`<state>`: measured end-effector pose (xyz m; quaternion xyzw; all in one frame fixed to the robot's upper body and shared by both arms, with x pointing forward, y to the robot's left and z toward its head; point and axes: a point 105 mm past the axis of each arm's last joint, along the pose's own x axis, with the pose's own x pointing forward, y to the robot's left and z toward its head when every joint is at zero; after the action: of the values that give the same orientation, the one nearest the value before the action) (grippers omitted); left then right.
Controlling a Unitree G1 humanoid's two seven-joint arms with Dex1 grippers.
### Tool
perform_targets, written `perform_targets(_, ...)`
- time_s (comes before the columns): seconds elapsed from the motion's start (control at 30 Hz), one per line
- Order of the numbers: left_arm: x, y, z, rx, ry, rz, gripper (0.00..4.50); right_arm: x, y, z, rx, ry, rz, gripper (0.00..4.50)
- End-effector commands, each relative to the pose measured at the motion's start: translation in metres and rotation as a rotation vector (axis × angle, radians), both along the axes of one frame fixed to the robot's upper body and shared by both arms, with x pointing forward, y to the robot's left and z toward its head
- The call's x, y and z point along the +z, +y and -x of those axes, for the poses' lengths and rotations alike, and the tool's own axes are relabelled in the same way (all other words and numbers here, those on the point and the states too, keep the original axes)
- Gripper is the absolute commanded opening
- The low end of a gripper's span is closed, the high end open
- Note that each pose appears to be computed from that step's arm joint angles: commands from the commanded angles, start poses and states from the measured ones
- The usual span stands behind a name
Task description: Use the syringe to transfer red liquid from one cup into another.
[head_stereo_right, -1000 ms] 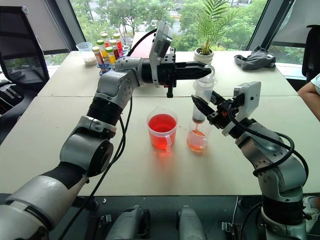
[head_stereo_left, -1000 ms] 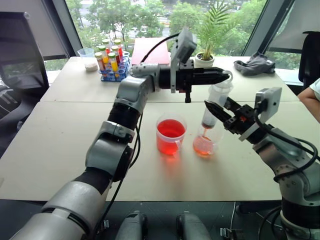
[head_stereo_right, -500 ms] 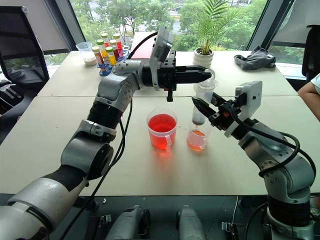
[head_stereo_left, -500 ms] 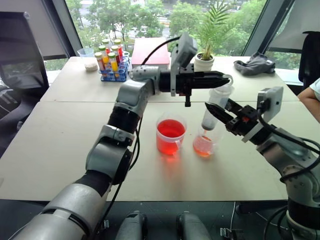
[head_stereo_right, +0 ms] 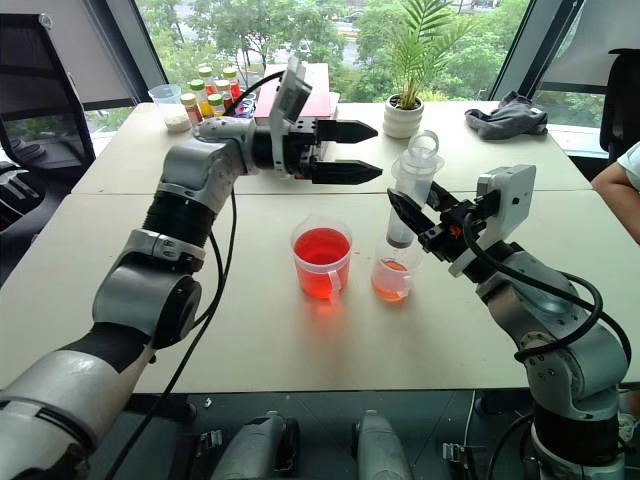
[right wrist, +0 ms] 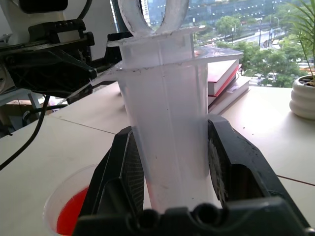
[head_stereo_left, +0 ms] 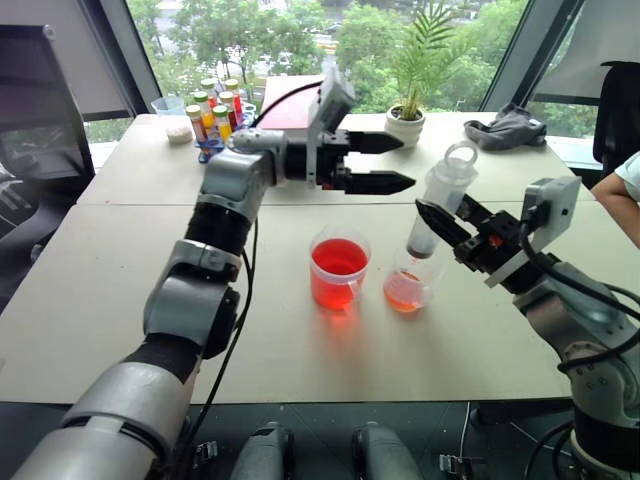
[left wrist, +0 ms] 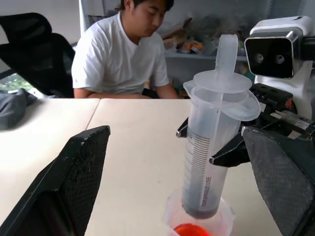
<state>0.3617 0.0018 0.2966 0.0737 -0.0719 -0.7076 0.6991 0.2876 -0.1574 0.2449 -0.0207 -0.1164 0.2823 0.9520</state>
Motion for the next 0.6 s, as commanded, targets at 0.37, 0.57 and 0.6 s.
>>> perform_targets(0.37, -0.034, 0.061, 0.027, -0.024, -0.071, -0.231, 4.46, 0.087, -0.046, -0.015, -0.090, 0.063, -0.195, 1.40)
perform_targets(0.57, -0.037, 0.064, 0.032, -0.023, -0.057, -0.224, 4.46, 0.057, -0.102, -0.038, -0.329, 0.549, -0.004, 1.40)
perform_targets(0.6, -0.037, 0.064, 0.033, -0.026, -0.053, -0.221, 4.46, 0.049, -0.105, -0.040, -0.330, 0.607, -0.010, 1.40)
